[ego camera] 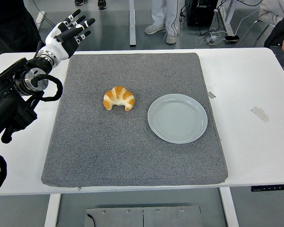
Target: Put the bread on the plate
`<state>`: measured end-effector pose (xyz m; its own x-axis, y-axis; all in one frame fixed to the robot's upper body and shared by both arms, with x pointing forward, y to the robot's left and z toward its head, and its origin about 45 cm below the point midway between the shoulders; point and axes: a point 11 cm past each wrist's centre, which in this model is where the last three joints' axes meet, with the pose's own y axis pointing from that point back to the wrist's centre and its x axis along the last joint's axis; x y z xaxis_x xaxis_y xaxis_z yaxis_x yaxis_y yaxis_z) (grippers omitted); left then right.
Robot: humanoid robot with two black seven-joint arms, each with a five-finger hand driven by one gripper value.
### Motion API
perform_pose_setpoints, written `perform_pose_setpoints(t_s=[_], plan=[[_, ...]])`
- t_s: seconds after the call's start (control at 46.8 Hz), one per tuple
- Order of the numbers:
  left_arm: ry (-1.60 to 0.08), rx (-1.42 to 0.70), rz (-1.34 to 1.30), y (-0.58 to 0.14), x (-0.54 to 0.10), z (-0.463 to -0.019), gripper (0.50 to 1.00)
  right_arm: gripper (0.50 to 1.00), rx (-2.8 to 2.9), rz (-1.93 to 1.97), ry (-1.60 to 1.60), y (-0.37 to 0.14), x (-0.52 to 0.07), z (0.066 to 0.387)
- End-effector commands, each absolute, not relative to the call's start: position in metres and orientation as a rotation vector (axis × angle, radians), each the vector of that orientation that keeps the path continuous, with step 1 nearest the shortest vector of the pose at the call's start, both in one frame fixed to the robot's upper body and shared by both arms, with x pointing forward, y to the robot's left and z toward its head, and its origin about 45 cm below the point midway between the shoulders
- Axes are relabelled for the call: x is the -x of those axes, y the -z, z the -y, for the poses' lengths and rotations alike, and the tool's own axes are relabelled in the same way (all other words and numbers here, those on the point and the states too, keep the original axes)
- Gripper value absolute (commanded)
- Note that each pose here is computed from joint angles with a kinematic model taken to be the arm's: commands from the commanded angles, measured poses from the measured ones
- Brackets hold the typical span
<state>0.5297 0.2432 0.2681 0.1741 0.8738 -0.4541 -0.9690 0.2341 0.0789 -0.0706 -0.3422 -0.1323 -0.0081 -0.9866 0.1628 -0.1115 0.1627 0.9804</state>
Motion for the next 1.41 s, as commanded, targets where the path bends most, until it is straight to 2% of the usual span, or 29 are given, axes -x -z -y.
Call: perform_pose_setpoints(t_s=[0.0, 0.427, 0.598, 1.026, 1.389], plan=[[-1.323, 0.252, -0.451, -0.269, -0.53, -0.243, 0.98, 1.0, -1.167, 1.364, 1.032, 0.132, 0.071, 0.342], [-1.339, 0.279, -0.445, -0.276, -0.532, -0.252, 0.98, 1.0, -1.167, 1.364, 1.032, 0.132, 0.071, 0.342], [-1.268, 0.268, -0.393, -0.294, -0.527, -0.241, 0.98, 1.0, -1.167, 1.363, 1.031, 0.132, 0.071, 0.342], [-1.107, -0.143, -0.105, -0.299, -0.491, -0.244, 0.98, 1.0, -1.167, 1.363, 1.031, 0.132, 0.071, 0.342], [-0.842, -0.443, 0.258, -0.294, -0.466, -0.202, 0.98, 1.0, -1.167, 1.363, 1.031, 0.132, 0.071, 0.342]])
